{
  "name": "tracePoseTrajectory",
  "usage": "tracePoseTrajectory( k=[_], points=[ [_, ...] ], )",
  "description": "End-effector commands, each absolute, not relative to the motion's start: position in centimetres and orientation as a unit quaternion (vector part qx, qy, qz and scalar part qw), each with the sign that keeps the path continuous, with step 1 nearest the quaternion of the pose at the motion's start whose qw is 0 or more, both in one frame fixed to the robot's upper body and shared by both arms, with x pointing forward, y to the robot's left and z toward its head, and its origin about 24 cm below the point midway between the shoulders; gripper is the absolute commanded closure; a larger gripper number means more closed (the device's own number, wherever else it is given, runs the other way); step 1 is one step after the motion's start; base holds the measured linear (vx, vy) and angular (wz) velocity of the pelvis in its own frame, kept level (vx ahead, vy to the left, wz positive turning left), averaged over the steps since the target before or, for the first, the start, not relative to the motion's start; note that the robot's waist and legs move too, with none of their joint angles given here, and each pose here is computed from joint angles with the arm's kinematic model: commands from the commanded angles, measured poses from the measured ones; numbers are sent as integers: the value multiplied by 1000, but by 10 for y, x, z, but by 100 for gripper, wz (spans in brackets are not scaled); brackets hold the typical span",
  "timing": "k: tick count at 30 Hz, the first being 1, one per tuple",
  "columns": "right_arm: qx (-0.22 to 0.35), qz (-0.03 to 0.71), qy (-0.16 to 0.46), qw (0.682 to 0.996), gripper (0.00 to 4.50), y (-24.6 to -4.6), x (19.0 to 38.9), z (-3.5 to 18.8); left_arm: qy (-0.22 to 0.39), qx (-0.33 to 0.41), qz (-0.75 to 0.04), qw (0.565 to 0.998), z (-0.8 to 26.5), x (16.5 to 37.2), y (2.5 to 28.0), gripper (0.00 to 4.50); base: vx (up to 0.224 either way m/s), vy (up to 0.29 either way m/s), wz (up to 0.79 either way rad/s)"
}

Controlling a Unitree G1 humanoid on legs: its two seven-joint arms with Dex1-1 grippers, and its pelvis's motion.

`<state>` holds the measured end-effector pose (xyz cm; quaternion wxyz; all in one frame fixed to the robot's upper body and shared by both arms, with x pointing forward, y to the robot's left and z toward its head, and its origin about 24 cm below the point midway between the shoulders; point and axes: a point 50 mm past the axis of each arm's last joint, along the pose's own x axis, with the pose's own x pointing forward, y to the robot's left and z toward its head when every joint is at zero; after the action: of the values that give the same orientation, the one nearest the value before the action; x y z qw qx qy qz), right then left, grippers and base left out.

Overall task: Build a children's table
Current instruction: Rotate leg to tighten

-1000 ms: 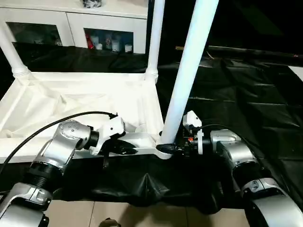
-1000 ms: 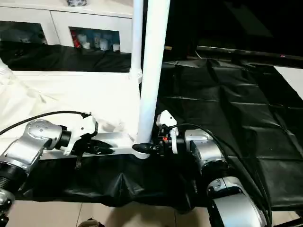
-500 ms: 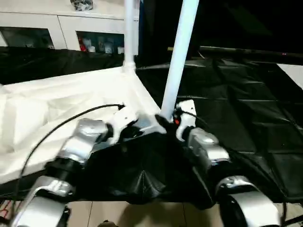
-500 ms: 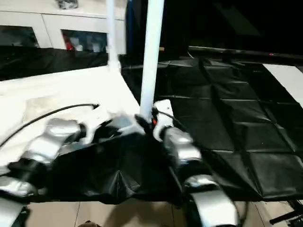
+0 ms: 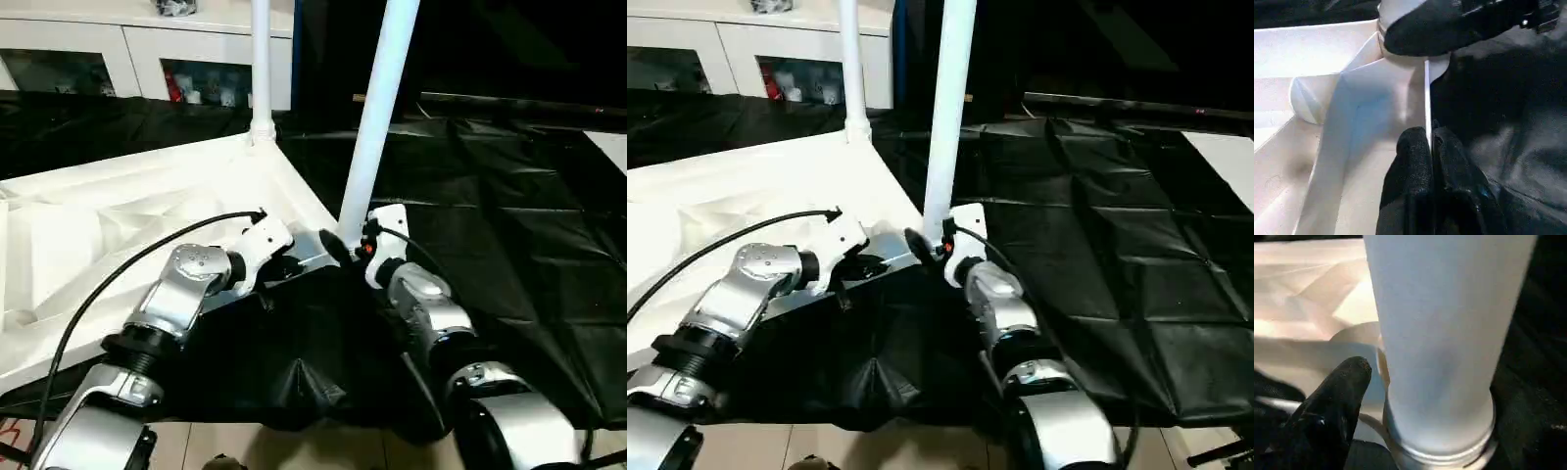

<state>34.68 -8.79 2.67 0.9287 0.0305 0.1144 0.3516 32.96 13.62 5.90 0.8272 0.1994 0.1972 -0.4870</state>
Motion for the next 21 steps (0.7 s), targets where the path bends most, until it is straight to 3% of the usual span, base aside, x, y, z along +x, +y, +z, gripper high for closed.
tracePoseTrajectory(
  k=[1,13,16,17,21],
  points=[
    [13,450,120,885,60,-70,336,25,150,187,-545,803,69,324,117,450,0,0,0],
    [-2,611,144,779,60,-98,318,29,189,194,-614,741,69,309,140,450,0,0,0],
    [-5,625,156,765,60,-103,316,29,194,193,-625,731,70,306,143,450,0,0,0],
    [-4,628,158,762,87,-104,316,29,194,191,-628,729,70,305,143,450,0,0,0],
    [-2,636,163,754,114,-104,315,30,196,192,-631,726,71,305,145,450,0,0,0]
  ],
)
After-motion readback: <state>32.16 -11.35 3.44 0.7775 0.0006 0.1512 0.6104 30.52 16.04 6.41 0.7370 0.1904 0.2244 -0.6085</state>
